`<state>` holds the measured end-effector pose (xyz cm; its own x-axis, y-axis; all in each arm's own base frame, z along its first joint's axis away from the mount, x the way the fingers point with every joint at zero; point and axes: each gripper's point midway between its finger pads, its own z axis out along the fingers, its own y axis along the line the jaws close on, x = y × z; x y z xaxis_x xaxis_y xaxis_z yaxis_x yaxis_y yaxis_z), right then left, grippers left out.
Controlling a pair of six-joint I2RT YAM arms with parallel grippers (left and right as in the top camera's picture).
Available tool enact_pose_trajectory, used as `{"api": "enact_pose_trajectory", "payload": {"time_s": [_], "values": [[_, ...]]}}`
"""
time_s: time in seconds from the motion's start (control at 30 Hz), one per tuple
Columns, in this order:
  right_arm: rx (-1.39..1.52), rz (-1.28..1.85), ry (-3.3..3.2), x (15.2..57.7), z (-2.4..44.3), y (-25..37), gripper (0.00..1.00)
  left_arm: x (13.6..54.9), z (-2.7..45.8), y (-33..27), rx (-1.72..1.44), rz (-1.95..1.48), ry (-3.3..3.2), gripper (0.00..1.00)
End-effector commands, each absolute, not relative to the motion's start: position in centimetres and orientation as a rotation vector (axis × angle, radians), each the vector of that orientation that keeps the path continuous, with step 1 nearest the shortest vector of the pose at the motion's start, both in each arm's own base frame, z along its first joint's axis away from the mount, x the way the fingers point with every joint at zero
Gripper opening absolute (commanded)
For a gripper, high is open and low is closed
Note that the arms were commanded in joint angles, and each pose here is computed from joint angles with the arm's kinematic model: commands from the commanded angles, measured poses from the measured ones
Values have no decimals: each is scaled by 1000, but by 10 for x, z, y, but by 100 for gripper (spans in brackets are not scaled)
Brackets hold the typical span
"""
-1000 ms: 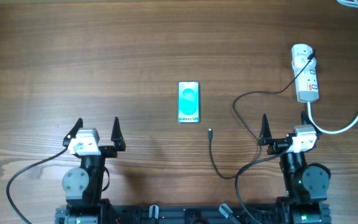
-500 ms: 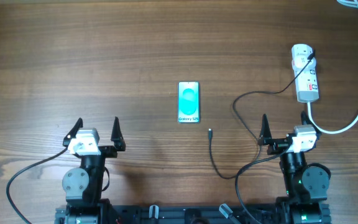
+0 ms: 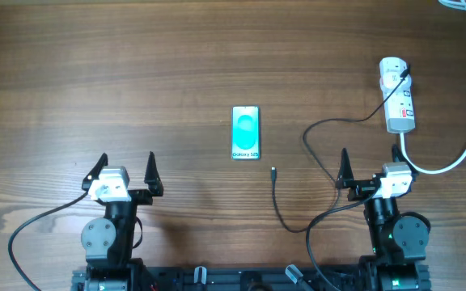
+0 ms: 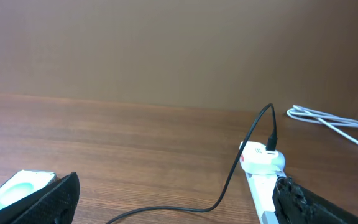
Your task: Plug charger to phone and switch on socket
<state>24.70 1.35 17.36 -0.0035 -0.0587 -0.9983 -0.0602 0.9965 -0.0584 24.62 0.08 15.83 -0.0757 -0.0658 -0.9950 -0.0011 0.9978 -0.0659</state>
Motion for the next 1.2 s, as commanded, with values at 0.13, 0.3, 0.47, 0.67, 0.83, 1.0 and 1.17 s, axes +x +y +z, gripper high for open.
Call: {"api": "enact_pose_trajectory", "payload": {"time_s": [0.13,0.3,0.47,0.67,0.83,1.0,1.17], "values": [[-99,-21,1575,247,173,11,100,246,156,1,-39,-36,1648,100],[-99,-21,1575,247,173,11,100,246,156,1,-39,-36,1648,100],[-99,-21,1575,247,173,11,100,245,160,-21,-80,-276,1637,100],[-99,-21,1575,247,173,11,100,224,222,-75,31,-738,1427,100],[-99,-21,1575,247,173,11,100,207,271,-79,-72,-993,1290,100],[-99,-21,1575,247,173,11,100,201,341,-81,30,-841,1343,100],[-99,-21,1575,247,173,11,100,237,353,-78,-34,-697,2077,100]]}}
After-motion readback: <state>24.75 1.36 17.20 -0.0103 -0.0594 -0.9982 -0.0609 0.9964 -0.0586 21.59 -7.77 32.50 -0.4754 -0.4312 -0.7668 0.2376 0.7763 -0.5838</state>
